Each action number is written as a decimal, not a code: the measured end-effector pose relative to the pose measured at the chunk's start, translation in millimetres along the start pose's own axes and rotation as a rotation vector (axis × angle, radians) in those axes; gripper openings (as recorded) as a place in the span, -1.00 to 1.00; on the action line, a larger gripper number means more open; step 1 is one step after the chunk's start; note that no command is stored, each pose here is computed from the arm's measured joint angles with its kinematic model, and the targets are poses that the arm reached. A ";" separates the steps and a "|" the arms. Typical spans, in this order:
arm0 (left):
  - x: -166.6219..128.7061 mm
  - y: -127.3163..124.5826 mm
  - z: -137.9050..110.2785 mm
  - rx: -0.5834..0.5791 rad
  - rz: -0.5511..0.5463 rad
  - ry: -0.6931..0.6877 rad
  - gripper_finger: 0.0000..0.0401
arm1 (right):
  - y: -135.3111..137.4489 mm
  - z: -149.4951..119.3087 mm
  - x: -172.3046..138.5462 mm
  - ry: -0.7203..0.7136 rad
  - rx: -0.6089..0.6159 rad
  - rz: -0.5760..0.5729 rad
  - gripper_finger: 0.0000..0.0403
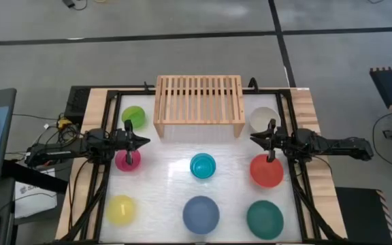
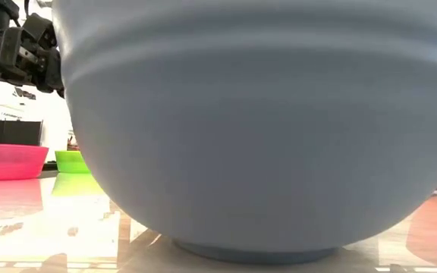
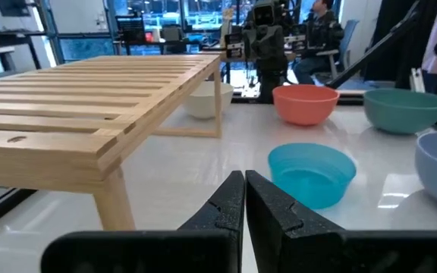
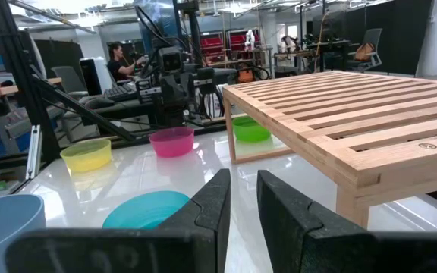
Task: Place and stack bowls onto a shelf
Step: Put the transparent green bowl on the shelf
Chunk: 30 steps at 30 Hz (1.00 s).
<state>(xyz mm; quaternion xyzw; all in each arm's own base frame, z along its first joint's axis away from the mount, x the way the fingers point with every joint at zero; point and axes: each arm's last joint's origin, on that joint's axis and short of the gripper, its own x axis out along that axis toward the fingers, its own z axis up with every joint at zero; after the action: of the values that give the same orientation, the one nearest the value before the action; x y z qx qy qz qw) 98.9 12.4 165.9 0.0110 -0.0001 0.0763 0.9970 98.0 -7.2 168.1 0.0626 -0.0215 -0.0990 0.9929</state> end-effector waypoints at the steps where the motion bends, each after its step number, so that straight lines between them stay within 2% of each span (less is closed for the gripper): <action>1: 0.0 -0.1 0.0 -0.008 -0.005 0.000 -0.99 | 0.0 0.2 0.0 -0.001 0.000 -0.001 -0.53; 4: 0.0 -0.2 0.0 -0.034 -0.006 0.001 -0.99 | -1.4 4.3 0.0 -0.046 -0.065 -0.045 -0.53; 8: -2.0 0.8 4.0 -0.048 0.022 0.046 -0.99 | -2.6 24.8 -2.3 -0.258 -0.016 -0.088 -0.53; 12: -8.5 5.6 18.3 -0.092 0.176 0.126 -0.89 | -2.7 44.2 -9.5 -0.458 0.022 -0.085 -0.53; 15: -12.9 9.8 28.0 -0.136 0.318 0.159 -0.75 | -2.1 52.0 -11.6 -0.478 0.034 -0.082 -0.53; 17: -15.1 12.2 33.6 -0.152 0.402 0.169 -0.64 | -3.2 57.7 -13.7 -0.510 0.053 -0.124 -0.53; 20: -13.7 16.2 38.2 -0.178 0.534 0.167 -0.48 | -11.0 49.7 -9.1 -0.428 0.124 -0.347 -0.53; 22: -10.8 20.8 41.1 -0.202 0.650 0.178 -0.39 | -15.7 38.8 -4.4 -0.334 0.164 -0.437 -0.53; 27: 6.2 37.7 55.1 -0.245 0.826 0.269 -0.21 | -21.9 21.7 7.7 -0.174 0.289 -0.410 -0.53; 30: 22.1 56.3 66.4 -0.257 0.923 0.358 -0.16 | -24.4 18.9 14.5 -0.108 0.310 -0.386 -0.53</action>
<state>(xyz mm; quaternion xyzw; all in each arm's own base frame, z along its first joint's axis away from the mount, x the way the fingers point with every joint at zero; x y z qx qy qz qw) 112.4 70.0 233.6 -0.1262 0.1565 0.5087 0.8372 106.4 -36.1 184.1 0.2115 -0.0769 -0.2853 0.9316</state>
